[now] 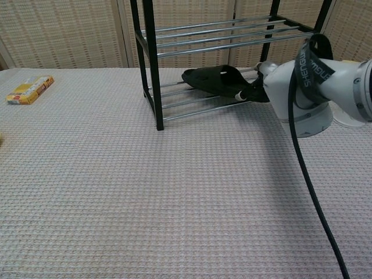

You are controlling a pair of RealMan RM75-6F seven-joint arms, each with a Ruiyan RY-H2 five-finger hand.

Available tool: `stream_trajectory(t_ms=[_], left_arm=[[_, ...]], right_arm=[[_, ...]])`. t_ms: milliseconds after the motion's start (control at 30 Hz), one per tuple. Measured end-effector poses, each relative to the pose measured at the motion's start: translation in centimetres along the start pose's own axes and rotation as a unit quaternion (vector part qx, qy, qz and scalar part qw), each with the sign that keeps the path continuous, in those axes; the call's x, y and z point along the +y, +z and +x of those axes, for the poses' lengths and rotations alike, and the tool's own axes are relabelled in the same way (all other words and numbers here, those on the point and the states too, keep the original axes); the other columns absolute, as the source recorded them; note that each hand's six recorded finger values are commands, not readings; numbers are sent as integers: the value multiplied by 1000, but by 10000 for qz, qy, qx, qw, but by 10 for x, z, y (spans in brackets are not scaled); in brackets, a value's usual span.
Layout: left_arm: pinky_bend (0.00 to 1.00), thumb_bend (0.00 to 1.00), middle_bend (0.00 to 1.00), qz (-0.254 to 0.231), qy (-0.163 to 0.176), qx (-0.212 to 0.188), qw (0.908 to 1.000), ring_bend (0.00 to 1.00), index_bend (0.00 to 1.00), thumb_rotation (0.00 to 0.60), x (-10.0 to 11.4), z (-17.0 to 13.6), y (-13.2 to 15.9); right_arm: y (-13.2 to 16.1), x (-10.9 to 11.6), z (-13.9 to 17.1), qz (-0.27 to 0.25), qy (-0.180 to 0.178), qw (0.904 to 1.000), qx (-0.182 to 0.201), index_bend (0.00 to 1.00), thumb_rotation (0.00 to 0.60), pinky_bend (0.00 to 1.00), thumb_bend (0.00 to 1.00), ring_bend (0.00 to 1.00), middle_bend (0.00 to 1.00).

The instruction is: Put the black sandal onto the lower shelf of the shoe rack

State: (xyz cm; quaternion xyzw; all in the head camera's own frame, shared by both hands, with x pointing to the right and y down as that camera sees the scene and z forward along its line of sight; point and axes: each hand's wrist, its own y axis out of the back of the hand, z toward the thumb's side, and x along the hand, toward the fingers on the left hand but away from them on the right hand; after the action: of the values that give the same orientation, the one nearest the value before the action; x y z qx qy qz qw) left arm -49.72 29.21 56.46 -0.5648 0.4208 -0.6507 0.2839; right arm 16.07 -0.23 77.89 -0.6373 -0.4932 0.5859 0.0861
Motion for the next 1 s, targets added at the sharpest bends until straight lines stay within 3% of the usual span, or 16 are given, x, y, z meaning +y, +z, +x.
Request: stream_trajectory(t_ms=[167, 333, 500, 1000], left_arm=[[315, 199, 147, -14, -28, -34, 10000, 159, 301, 600, -1, 0, 2], [315, 199, 146, -60, -47, -58, 10000, 159, 302, 600, -1, -1, 3], [314, 199, 147, -62, -44, -44, 10000, 159, 302, 600, -1, -2, 1], [315, 199, 146, -69, -51, -105, 9999, 159, 302, 600, -1, -3, 6]], right_arm=[[7, 1, 2, -115, 20, 9997, 207, 0, 600, 118, 237, 0, 16], [11, 3, 5, -134, 48, 9992, 363, 0, 600, 111, 136, 0, 0], [8, 8, 9, -73, 45, 9985, 536, 0, 600, 104, 131, 0, 0], [-45, 16, 23, 366, 310, 9969, 626, 0, 600, 106, 178, 0, 47]])
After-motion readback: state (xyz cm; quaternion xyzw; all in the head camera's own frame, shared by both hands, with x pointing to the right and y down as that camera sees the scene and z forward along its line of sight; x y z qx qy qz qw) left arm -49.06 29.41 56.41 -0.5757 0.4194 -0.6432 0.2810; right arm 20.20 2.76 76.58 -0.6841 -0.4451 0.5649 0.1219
